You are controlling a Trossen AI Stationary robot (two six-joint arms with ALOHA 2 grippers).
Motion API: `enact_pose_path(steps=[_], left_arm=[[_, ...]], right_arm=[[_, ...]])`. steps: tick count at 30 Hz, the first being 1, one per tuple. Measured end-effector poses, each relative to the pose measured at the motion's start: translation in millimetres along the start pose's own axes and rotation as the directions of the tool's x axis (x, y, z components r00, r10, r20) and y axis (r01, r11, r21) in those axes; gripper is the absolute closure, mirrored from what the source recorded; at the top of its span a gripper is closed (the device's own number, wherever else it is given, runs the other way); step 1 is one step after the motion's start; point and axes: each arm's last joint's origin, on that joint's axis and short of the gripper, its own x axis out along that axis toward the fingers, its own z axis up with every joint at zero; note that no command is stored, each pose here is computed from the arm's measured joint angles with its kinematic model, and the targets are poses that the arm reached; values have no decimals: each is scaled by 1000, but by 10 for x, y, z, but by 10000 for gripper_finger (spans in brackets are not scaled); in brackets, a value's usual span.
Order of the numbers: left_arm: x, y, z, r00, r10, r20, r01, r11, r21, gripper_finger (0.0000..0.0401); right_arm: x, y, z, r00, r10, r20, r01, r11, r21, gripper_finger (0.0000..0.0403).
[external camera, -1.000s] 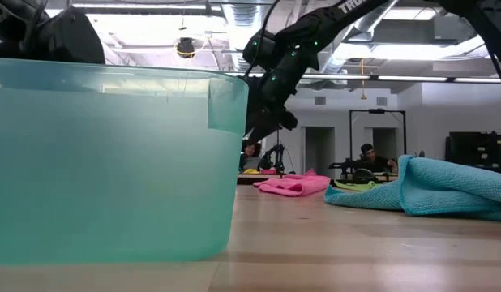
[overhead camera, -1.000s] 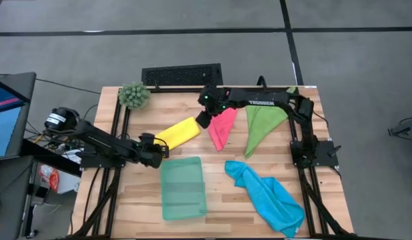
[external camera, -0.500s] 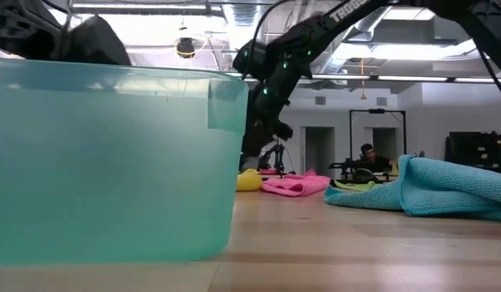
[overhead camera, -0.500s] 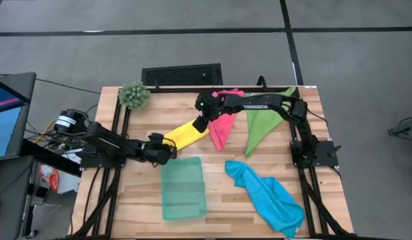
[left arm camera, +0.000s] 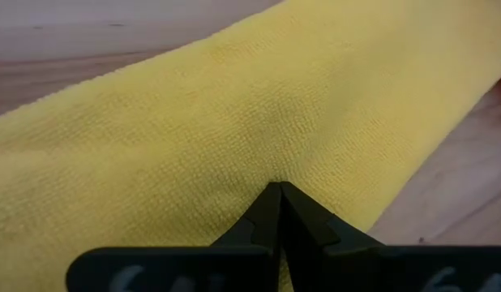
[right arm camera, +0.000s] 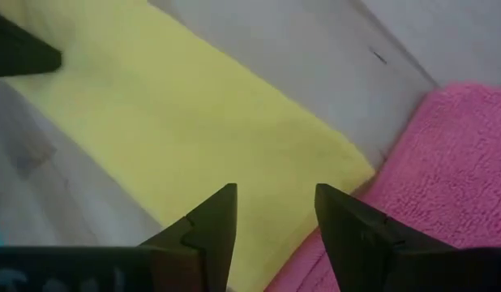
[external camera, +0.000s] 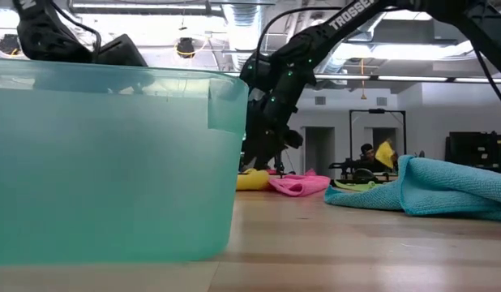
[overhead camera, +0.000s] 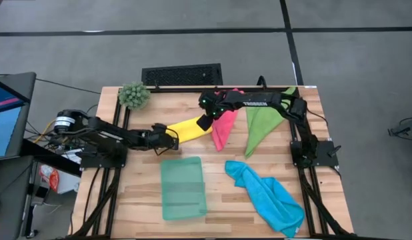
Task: Fold microfiber towels
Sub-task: Fold the yellow towel
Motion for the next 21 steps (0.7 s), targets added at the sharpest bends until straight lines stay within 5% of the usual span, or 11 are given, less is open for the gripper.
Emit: enact_pose_path(steps=[5,14,21], left_arm=[[-119,-55,139,994,-94,56,95,995,-19,401],[-466,-176,504,951,-227,212,234,972,-11,401],[-302,-202,560,947,-272,171,272,962,23,401]], right_arm=[[-15,110,-5,994,107,-9,-107,993,-56,219],[-29,38,-24,998,60,-33,-61,998,-31,237],[-158,-150,-65,994,-2,-112,5,999,32,229]])
